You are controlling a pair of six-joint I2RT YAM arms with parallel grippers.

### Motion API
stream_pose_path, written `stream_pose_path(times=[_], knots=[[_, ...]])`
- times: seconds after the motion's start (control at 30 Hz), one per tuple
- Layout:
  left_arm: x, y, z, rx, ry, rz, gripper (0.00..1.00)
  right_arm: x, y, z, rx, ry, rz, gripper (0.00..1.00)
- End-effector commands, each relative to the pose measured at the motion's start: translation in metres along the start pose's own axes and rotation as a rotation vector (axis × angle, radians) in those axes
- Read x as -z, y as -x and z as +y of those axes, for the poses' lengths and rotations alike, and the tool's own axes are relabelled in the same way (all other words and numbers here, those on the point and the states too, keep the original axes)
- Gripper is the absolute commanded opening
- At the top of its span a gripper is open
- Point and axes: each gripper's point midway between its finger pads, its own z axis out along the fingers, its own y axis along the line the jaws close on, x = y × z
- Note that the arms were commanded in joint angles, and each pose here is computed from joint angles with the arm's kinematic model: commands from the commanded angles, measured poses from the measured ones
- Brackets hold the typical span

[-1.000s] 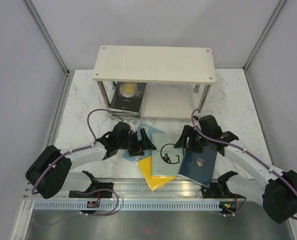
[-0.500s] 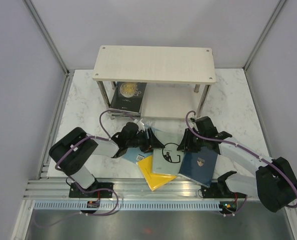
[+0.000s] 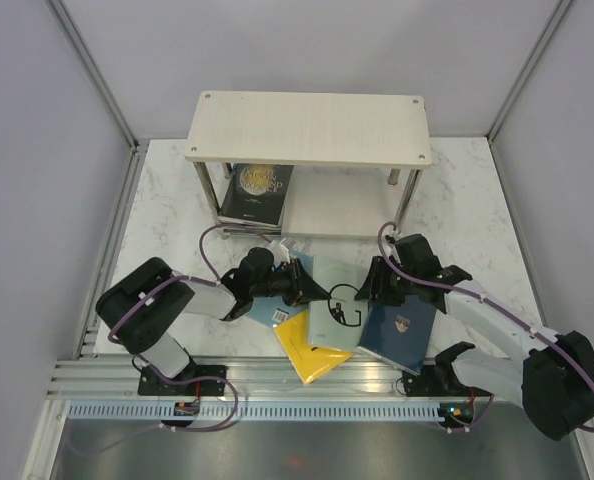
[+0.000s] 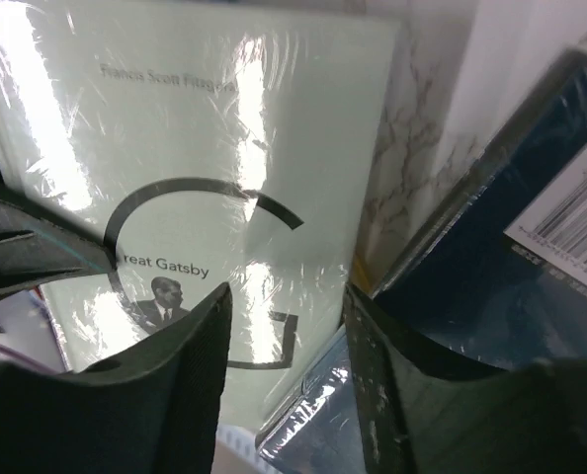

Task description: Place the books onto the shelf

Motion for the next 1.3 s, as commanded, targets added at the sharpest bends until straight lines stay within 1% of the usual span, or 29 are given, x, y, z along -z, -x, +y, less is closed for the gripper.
stream_pose_path(times=[0.0, 0.03, 0.1, 0.2, 0.33, 0.43, 0.53, 0.63, 0.67, 0.7, 0.83, 0.9, 0.97, 1.13, 1.23, 1.27], knots=[[0.023, 0.007, -0.098, -0.133, -0.246, -0.028, 0.02, 0.028, 0.014, 0.005, 0.038, -0.051, -0.072, 0.58], [0.024, 0.007, -0.093, -0.128, -0.203, -0.032, 0.02, 0.037, 0.017, 0.010, 0.039, -0.054, -0.078, 0.69], [0.035, 0.016, -0.112, -0.156, -0.226, -0.091, 0.02, 0.052, 0.023, 0.018, 0.038, -0.046, -0.115, 0.88], [0.045, 0.027, -0.127, -0.157, -0.225, -0.146, 0.02, 0.074, 0.029, 0.034, 0.017, -0.007, -0.161, 0.91], [0.068, 0.042, -0.155, -0.168, -0.273, -0.218, 0.02, 0.094, 0.027, 0.058, -0.042, 0.091, -0.168, 0.92], [0.087, 0.060, -0.168, -0.151, -0.305, -0.284, 0.02, 0.103, 0.026, 0.071, -0.080, 0.147, -0.168, 0.92], [0.100, 0.067, -0.176, -0.129, -0.343, -0.320, 0.02, 0.111, 0.028, 0.085, -0.091, 0.207, -0.175, 0.91], [0.112, 0.075, -0.183, -0.117, -0.375, -0.356, 0.02, 0.118, 0.029, 0.103, -0.124, 0.302, -0.166, 0.91], [0.115, 0.077, -0.181, -0.112, -0.377, -0.366, 0.02, 0.120, 0.029, 0.109, -0.161, 0.333, -0.157, 0.91], [0.118, 0.078, -0.182, -0.093, -0.385, -0.373, 0.02, 0.127, 0.032, 0.124, -0.158, 0.410, -0.165, 0.91], [0.131, 0.082, -0.187, -0.052, -0.471, -0.412, 0.02, 0.133, 0.036, 0.143, -0.239, 0.555, -0.172, 0.91], [0.134, 0.084, -0.187, -0.027, -0.485, -0.421, 0.02, 0.136, 0.037, 0.149, -0.289, 0.607, -0.164, 0.91], [0.135, 0.087, -0.192, -0.014, -0.506, -0.426, 0.02, 0.139, 0.040, 0.155, -0.305, 0.666, -0.177, 0.91], [0.138, 0.091, -0.204, 0.001, -0.565, -0.429, 0.02, 0.141, 0.041, 0.156, -0.330, 0.691, -0.189, 0.89], [0.139, 0.092, -0.209, -0.001, -0.579, -0.420, 0.02, 0.144, 0.044, 0.158, -0.342, 0.710, -0.201, 0.85], [0.137, 0.092, -0.207, 0.003, -0.572, -0.417, 0.02, 0.146, 0.045, 0.159, -0.345, 0.720, -0.206, 0.80]])
